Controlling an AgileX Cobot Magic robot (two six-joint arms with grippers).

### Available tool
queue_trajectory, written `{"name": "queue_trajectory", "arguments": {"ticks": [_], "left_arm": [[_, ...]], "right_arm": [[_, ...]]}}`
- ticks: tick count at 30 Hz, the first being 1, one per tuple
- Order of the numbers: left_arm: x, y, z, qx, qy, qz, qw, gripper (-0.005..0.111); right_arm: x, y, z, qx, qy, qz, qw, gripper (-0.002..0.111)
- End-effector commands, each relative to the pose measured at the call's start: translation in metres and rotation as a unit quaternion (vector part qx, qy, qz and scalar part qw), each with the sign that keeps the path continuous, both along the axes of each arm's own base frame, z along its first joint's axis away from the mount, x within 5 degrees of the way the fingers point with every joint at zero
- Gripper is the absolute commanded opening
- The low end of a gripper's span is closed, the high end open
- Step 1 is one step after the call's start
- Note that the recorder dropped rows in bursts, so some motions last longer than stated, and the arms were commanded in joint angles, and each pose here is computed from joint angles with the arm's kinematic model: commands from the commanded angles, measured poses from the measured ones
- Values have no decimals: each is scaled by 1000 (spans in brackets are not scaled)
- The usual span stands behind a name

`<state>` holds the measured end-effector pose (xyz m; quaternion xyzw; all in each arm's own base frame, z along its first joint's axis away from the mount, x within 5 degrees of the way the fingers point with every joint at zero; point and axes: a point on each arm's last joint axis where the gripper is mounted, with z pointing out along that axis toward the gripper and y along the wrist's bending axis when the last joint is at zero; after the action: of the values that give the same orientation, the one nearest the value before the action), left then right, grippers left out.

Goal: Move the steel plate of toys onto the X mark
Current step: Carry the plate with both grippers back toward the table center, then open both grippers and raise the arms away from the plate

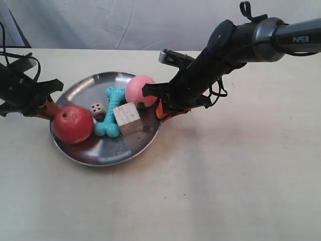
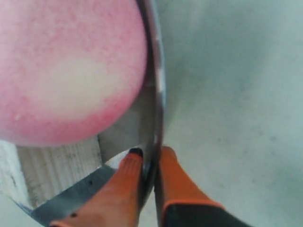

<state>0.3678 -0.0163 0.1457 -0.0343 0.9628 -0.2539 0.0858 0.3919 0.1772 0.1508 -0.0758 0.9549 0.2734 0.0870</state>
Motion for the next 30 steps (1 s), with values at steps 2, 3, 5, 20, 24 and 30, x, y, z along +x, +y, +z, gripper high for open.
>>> {"name": "queue_trajectory", "arguments": {"ticks": [2, 3, 5, 20, 24, 30], "left_arm": [[38, -8, -2, -47, -12, 44, 998, 0], [42, -8, -6, -46, -8, 42, 998, 0], [47, -7, -15, -43, 3, 47, 998, 0], [52, -6, -40, -35, 5, 29, 999, 0], [52, -4, -40, -34, 6, 29, 999, 7], [52, -3, -39, -25, 4, 23, 999, 32]], "right_arm": [[22, 4, -3, 25, 20, 17, 999, -1], [26, 4, -8, 25, 23, 16, 999, -1], [31, 6, -15, 28, 28, 11, 999, -1], [36, 5, -39, 7, 44, -2, 999, -1], [35, 1, -41, -17, 46, -1, 999, -1], [33, -2, -42, -33, 61, -4, 998, 26]]}}
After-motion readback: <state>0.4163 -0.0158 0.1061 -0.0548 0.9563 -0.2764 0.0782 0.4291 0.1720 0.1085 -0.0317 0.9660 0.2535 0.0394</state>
